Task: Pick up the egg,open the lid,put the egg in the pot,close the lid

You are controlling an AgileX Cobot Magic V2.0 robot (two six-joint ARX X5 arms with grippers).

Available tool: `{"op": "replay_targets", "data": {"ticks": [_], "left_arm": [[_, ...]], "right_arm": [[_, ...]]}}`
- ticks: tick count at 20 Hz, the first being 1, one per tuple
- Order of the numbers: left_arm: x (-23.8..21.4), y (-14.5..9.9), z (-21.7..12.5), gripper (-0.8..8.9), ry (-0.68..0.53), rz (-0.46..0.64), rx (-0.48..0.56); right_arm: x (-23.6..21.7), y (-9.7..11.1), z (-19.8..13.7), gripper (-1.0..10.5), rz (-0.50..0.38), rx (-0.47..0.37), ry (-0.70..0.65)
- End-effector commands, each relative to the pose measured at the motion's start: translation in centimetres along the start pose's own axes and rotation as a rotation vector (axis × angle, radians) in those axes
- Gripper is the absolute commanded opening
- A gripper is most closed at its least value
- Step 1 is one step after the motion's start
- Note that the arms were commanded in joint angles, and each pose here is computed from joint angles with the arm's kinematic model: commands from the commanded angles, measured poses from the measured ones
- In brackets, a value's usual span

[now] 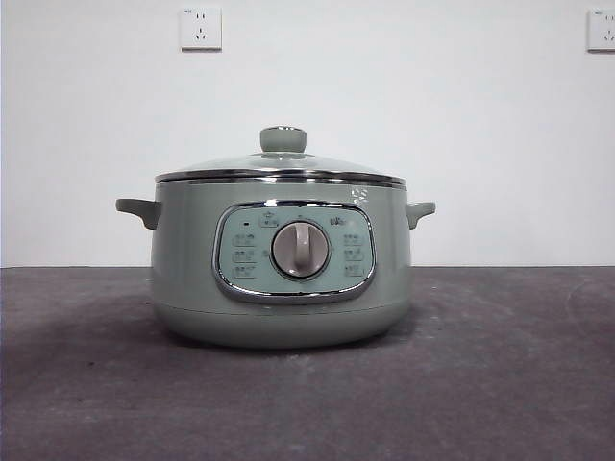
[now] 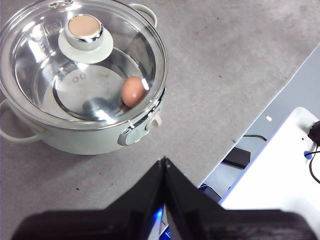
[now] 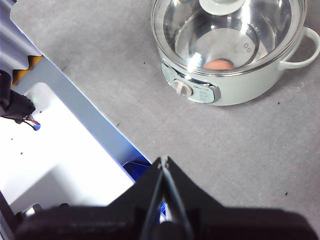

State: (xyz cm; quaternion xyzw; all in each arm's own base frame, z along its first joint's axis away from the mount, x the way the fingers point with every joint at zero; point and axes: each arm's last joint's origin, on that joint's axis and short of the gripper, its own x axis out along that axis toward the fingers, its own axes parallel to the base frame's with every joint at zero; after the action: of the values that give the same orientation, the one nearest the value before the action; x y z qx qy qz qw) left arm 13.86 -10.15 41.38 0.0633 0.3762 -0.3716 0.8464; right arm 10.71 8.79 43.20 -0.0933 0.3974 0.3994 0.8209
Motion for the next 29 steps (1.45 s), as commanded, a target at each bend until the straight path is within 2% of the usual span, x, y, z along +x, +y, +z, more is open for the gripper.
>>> {"op": "replay_targets", "data": {"ticks": [1,4,6,9,11,13,15,18,20,24,29], "left_arm": [[0.2,0.0,0.0,-0.03,-0.001,0.0,0.007],[0.0,0.1,0.2,-0.03,-0.035,0.008,0.016],[-1.0,0.5,0.6,-0.03,-0.133,0.089,0.052],[-4.3,1.6,1.0,-0.03,-0.458,0.227,0.167],[-6.0,2.2,-0.2,-0.03,-0.671,0.295,0.209],[-6.8,2.8,-2.6,-0.03,-0.818,0.407,0.232],[-6.2,3.3,-5.7,-0.03,-0.908,0.555,0.232],[-3.3,4.7,-10.7,-0.03,-0.924,0.774,0.141],[-0.7,5.6,-13.9,-0.03,-0.903,0.835,0.093],[4.1,7.1,-18.8,-0.03,-0.815,0.836,0.031],[7.5,8.2,-22.0,-0.03,-0.747,0.821,-0.017]], "right_arm": [[-0.1,0.1,-0.1,0.0,0.003,0.006,0.006],[-0.1,0.1,-0.1,0.0,0.003,0.006,0.006],[-0.1,0.1,-0.1,0.0,0.003,0.006,0.006],[-0.1,0.1,-0.1,0.0,0.003,0.006,0.006],[-0.1,0.1,-0.1,0.0,0.003,0.006,0.006],[-0.1,0.1,-0.1,0.0,0.003,0.006,0.006],[-0.1,0.1,-0.1,0.0,0.003,0.006,0.006],[-0.1,0.1,-0.1,0.0,0.003,0.006,0.006],[-0.1,0.1,-0.1,0.0,0.003,0.006,0.006],[-0.3,0.1,-0.2,0.0,0.003,0.004,0.0],[-0.3,0.1,-0.2,0.0,0.003,0.004,0.0]]}}
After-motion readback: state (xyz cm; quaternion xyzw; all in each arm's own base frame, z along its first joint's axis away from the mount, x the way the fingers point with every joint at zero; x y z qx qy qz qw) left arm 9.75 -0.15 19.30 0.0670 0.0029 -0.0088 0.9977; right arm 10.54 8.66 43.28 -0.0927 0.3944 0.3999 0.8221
